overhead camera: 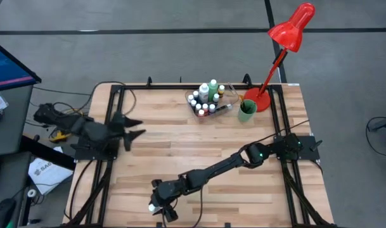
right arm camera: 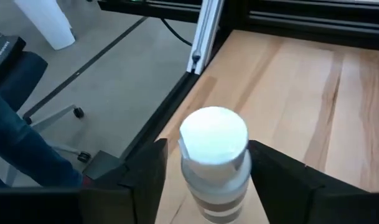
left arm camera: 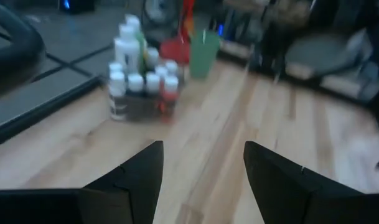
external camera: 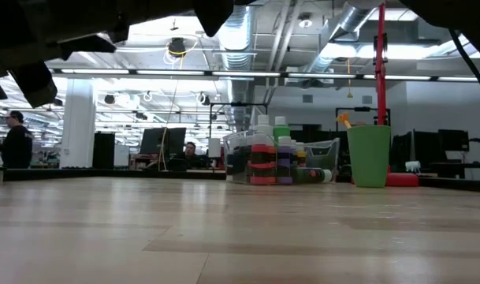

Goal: Pick & Place Paint Supplies
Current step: Put the small white paint bottle into the transparent bin

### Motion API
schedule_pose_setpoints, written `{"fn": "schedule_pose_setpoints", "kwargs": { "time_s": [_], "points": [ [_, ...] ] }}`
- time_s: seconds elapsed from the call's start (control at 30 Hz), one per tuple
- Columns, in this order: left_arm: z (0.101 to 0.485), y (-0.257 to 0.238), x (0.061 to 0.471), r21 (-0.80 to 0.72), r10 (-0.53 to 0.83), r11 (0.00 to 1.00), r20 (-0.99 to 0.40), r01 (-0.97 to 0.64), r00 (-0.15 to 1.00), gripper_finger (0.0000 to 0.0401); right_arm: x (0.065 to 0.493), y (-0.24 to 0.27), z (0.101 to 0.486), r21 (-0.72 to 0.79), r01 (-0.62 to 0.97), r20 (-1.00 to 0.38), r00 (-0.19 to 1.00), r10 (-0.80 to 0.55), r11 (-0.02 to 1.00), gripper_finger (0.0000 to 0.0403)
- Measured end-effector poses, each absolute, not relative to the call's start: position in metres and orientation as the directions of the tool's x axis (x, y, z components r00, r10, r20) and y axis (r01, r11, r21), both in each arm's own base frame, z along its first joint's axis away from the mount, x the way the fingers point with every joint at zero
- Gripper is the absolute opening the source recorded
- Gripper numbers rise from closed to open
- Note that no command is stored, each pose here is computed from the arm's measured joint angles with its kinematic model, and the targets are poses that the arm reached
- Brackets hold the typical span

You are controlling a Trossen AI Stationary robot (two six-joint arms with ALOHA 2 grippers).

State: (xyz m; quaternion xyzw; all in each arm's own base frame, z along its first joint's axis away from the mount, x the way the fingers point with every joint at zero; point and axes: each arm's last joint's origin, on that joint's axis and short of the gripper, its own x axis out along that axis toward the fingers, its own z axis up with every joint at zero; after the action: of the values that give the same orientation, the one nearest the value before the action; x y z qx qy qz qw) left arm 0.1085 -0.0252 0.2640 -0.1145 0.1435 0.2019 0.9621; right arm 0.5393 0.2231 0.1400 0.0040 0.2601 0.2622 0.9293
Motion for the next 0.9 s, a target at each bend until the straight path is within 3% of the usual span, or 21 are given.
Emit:
{"fn": "schedule_pose_setpoints", "kwargs": {
  "time_s": [0.1,0.27,0.33,0.57,0.7,0.9],
  "points": [
    [0.257,-0.016,0.085,-0.263,0.325,0.886,-0.232,-0.381,0.917,0.0209,0.539,0.224,0.140,0.144,-0.486,-0.481,0.726,0.491,0.862,0.0197],
    [0.232,-0.011,0.063,-0.352,0.127,0.923,-0.105,-0.157,0.986,0.0209,0.539,0.224,0.140,0.150,-0.482,-0.487,0.724,0.489,0.863,0.0147],
    [0.221,-0.012,0.065,-0.342,0.124,0.927,-0.110,-0.155,0.986,0.0209,0.538,0.224,0.140,0.159,-0.477,-0.495,0.719,0.488,0.865,0.0130],
    [0.185,-0.019,0.081,-0.290,0.126,0.942,-0.170,-0.172,0.977,0.0209,0.537,0.221,0.149,0.187,-0.455,-0.495,0.722,0.484,0.871,0.0131],
    [0.170,-0.022,0.087,-0.302,0.123,0.939,-0.150,-0.164,0.981,0.0209,0.535,0.208,0.178,0.183,-0.442,-0.493,0.731,0.471,0.878,0.0131],
    [0.172,-0.022,0.088,-0.254,0.121,0.956,-0.107,-0.145,0.987,0.0209,0.516,0.172,0.263,0.085,-0.454,-0.491,0.755,0.433,0.887,0.0131]
  ]
}}
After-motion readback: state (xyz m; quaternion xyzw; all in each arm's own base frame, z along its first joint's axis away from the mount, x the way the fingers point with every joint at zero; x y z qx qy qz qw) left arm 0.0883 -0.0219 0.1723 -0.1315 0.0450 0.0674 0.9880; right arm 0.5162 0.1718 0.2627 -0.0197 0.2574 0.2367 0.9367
